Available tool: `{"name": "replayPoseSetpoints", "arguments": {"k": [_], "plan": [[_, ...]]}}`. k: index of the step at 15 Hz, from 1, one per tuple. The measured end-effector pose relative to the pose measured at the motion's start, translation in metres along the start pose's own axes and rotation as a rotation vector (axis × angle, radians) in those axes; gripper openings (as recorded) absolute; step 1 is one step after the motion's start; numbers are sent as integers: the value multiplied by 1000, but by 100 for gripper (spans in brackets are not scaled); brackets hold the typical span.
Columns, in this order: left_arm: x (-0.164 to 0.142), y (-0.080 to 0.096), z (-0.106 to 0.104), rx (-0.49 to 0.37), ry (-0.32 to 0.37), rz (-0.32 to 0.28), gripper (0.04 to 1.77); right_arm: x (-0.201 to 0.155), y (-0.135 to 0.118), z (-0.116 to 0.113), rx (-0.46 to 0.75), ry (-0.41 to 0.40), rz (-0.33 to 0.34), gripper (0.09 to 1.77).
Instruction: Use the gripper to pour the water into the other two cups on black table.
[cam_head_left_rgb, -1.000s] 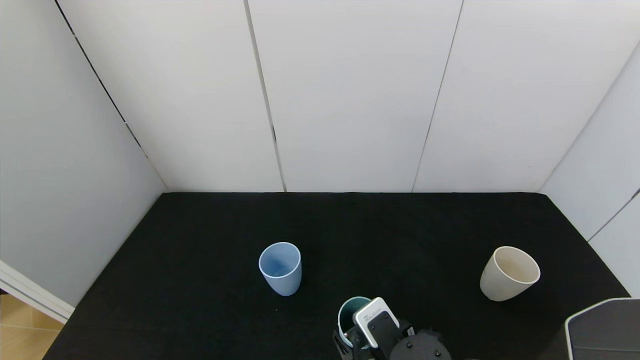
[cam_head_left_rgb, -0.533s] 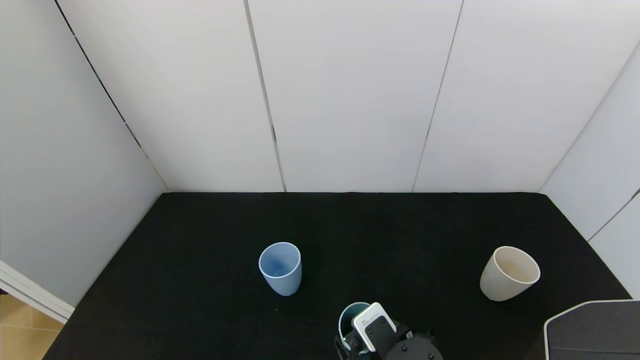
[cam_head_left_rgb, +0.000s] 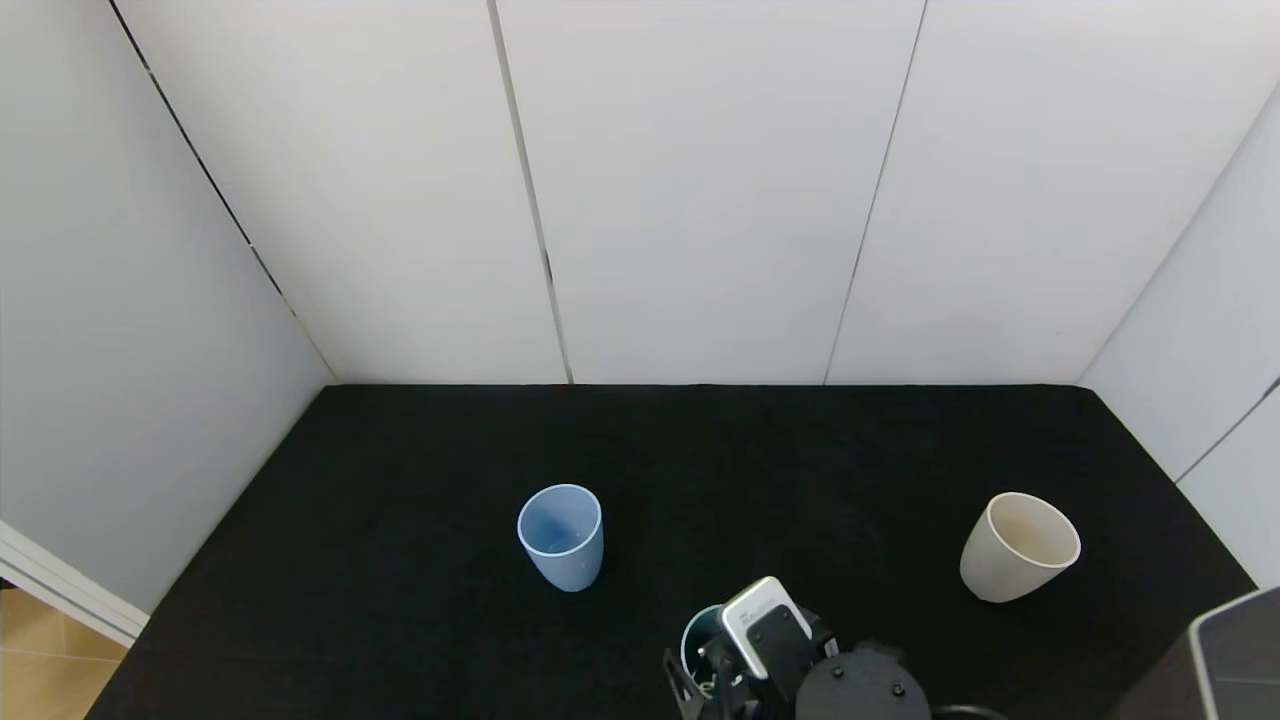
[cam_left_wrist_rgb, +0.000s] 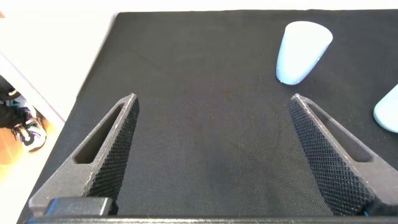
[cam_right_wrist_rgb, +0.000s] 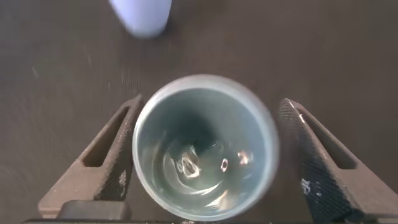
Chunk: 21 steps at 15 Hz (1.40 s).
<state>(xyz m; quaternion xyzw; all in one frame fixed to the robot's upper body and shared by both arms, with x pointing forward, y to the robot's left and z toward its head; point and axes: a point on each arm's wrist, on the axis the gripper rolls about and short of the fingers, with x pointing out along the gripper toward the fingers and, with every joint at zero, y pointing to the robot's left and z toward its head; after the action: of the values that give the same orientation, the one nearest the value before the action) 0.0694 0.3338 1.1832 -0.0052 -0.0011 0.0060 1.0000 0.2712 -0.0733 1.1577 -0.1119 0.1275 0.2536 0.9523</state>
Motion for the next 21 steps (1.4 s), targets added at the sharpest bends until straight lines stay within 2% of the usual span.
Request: {"name": "replayPoseSetpoints", "arguments": {"k": [5,8,10,12,15,17,19,21], "plan": [[0,0,0,0,0,0,172,-58,-33,67,1,-66,-12,163],[0,0,0,0,0,0,172,-115,-67,105,-2,-72,-36,165],[0,0,0,0,0,0,172,-161,-95,118,11,-90,-67,167],[0,0,0,0,0,0,172,-205,-122,116,30,-109,-112,167],[0,0,0,0,0,0,172,-264,-154,89,31,-135,-187,168],[0,0,0,0,0,0,172,-295,-163,63,33,-142,-283,169],[0,0,0,0,0,0,172,-319,-160,38,46,-120,-411,169],[0,0,0,0,0,0,172,-331,-153,23,85,-104,-540,169]]}}
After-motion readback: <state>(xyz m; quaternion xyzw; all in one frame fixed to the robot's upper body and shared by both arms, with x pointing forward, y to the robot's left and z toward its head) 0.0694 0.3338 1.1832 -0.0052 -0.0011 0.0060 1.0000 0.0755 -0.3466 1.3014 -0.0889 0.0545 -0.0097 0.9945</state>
